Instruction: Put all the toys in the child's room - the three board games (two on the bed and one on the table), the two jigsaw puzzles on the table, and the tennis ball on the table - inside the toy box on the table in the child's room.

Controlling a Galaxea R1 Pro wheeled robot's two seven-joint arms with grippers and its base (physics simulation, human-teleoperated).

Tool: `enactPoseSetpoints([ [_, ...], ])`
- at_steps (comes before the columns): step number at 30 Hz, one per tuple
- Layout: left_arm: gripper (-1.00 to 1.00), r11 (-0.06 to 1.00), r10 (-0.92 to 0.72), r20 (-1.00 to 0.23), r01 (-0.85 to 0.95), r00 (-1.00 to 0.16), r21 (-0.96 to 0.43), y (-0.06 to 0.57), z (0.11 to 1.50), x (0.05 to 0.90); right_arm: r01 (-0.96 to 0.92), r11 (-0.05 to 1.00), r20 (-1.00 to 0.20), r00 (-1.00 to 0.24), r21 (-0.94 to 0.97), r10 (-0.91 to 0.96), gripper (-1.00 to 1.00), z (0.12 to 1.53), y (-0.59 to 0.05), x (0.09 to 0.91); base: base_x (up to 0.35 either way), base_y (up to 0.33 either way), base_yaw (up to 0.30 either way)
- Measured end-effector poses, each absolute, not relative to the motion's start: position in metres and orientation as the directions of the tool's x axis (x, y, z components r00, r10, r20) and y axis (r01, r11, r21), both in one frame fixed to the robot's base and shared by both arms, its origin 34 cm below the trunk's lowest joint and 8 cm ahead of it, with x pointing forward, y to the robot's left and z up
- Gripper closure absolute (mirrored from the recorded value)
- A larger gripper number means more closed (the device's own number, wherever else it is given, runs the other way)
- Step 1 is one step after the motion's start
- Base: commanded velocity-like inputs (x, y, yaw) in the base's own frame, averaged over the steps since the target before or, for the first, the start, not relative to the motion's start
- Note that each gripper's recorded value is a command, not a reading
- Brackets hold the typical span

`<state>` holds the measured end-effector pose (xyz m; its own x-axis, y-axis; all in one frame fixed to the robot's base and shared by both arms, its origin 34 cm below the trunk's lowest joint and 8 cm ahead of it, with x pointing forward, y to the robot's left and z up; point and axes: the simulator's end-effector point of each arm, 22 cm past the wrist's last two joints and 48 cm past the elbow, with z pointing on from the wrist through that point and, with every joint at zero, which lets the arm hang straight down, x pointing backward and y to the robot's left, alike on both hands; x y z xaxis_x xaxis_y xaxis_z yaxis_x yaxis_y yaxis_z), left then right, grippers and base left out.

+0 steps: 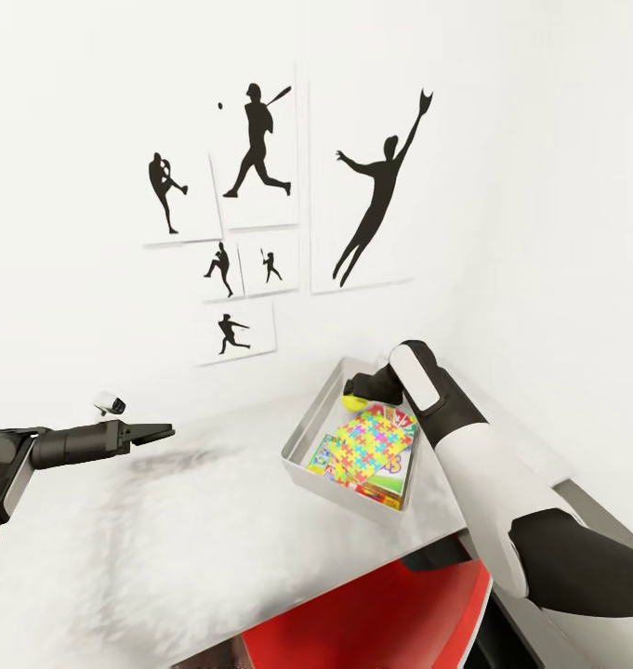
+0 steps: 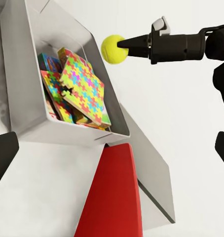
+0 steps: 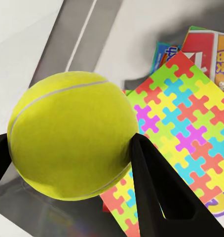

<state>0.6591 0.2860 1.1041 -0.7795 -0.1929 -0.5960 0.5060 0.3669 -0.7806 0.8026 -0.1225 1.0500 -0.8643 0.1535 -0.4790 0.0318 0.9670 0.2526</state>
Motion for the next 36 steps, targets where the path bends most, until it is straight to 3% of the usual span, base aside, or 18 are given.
enactPoseSetpoints([
  [26, -1.00, 0.367, -0.193, -0.562, 0.472, -0.804, -0.801, 0.286, 1.081, 0.663, 0.041, 0.960, -0.438, -0.884, 0.277, 0.164, 1.00, 1.023, -0.119, 0.804, 0.000, 0.000, 0.000],
  [36, -1.00, 0.367, -0.192, -0.549, 0.459, -0.814, -0.809, 0.286, 1.071, 0.664, 0.023, 0.959, -0.492, -0.855, 0.281, 0.164, 1.00, 1.037, -0.116, 0.817, 0.000, 0.000, 0.000],
])
